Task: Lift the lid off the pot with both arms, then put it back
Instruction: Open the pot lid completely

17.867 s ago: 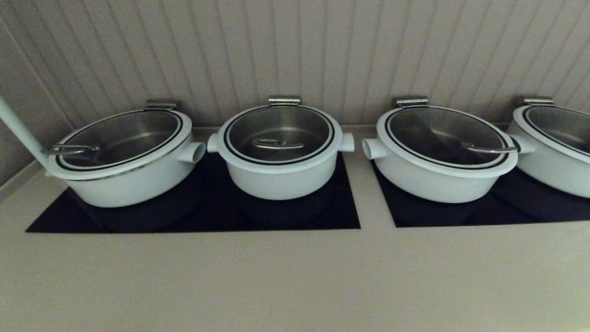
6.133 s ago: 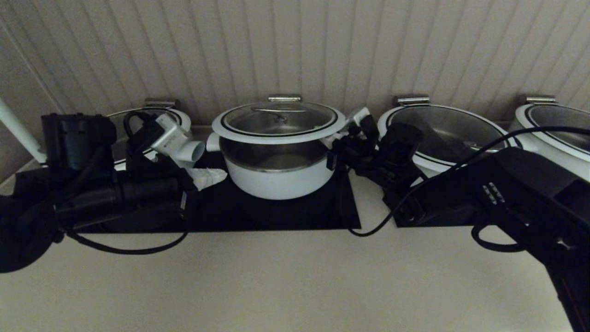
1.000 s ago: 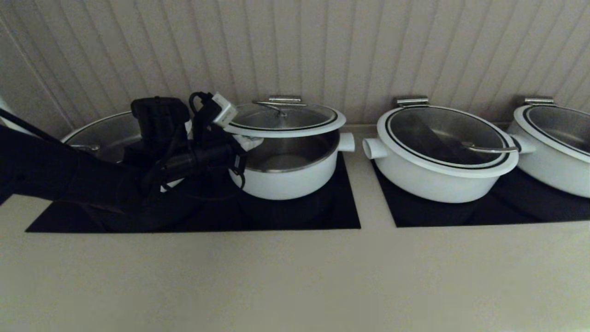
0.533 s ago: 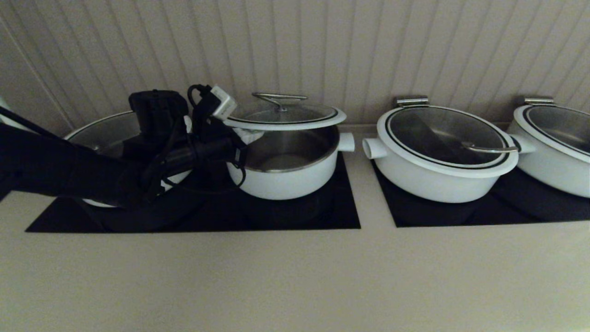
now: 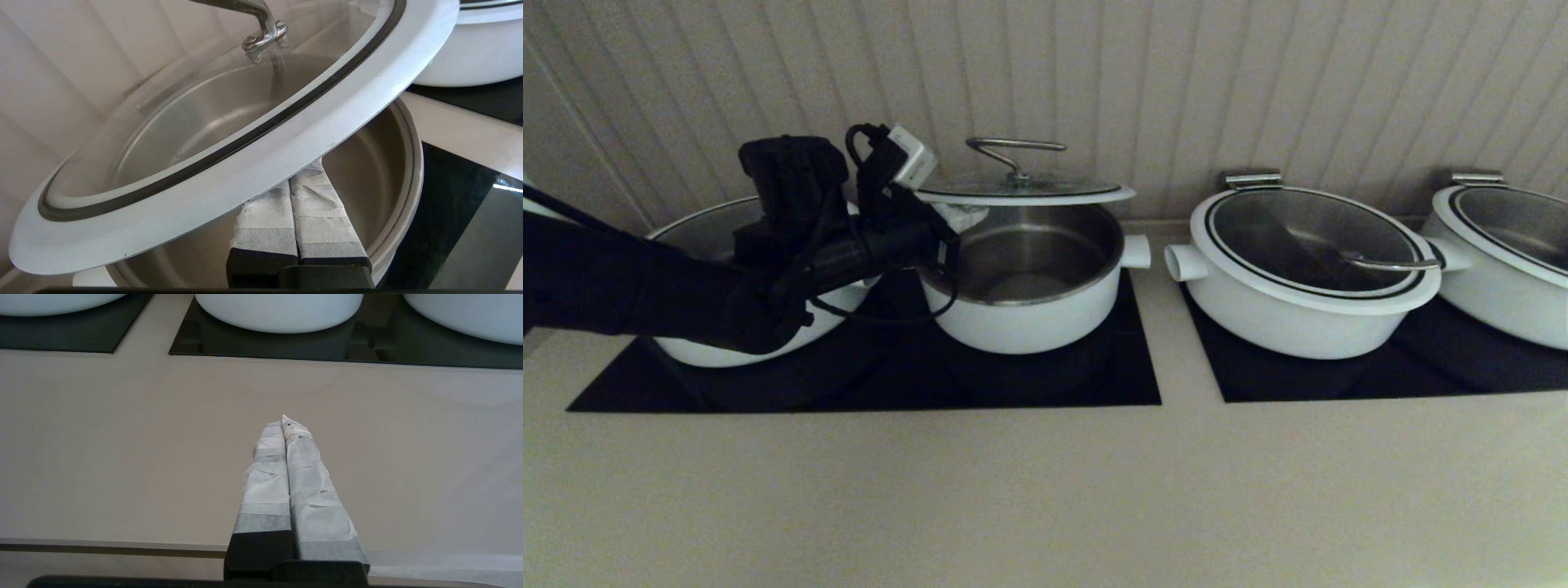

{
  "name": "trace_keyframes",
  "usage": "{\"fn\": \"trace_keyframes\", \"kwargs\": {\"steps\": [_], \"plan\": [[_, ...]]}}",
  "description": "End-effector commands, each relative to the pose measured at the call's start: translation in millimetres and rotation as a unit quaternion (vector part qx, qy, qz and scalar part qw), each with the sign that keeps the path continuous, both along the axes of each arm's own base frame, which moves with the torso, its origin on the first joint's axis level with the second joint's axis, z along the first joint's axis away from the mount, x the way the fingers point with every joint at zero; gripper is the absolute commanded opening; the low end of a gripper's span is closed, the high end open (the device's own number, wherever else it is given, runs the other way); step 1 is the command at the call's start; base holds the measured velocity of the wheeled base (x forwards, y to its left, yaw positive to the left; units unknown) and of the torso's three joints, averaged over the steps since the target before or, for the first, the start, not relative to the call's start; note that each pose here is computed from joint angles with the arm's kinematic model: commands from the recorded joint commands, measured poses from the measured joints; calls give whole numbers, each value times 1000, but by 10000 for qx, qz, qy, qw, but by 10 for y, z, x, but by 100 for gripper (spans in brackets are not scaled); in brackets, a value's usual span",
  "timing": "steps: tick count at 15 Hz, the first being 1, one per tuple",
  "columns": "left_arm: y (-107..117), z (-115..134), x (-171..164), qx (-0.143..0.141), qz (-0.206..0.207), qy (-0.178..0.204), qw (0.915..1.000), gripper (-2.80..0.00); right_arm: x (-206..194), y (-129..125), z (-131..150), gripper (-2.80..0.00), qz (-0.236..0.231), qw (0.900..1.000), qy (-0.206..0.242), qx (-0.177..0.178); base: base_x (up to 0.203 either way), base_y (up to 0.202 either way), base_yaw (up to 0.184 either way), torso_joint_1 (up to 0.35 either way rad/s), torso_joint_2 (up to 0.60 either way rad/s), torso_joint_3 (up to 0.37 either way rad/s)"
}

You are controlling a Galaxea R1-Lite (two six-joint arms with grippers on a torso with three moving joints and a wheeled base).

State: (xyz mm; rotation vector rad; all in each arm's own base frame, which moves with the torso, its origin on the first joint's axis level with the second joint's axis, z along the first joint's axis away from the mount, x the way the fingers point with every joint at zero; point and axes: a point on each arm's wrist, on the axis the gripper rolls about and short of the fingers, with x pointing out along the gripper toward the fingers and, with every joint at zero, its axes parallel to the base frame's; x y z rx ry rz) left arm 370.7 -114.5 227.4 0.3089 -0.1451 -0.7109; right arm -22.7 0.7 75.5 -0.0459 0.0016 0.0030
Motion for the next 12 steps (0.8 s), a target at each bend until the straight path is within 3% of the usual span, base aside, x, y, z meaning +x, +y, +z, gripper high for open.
{"fn": "trace_keyframes", "kwargs": {"steps": [1,12], "plan": [[9,80,-36,-18,-9,-143,9999,-280,-1,0,0,-280,5,10000,-9,0,0,0,0,0,0,0],[47,368,-98,-150,325,-571,9977,-280,-1,0,0,-280,7,10000,-9,-7,0,0,0,0,0,0]]}}
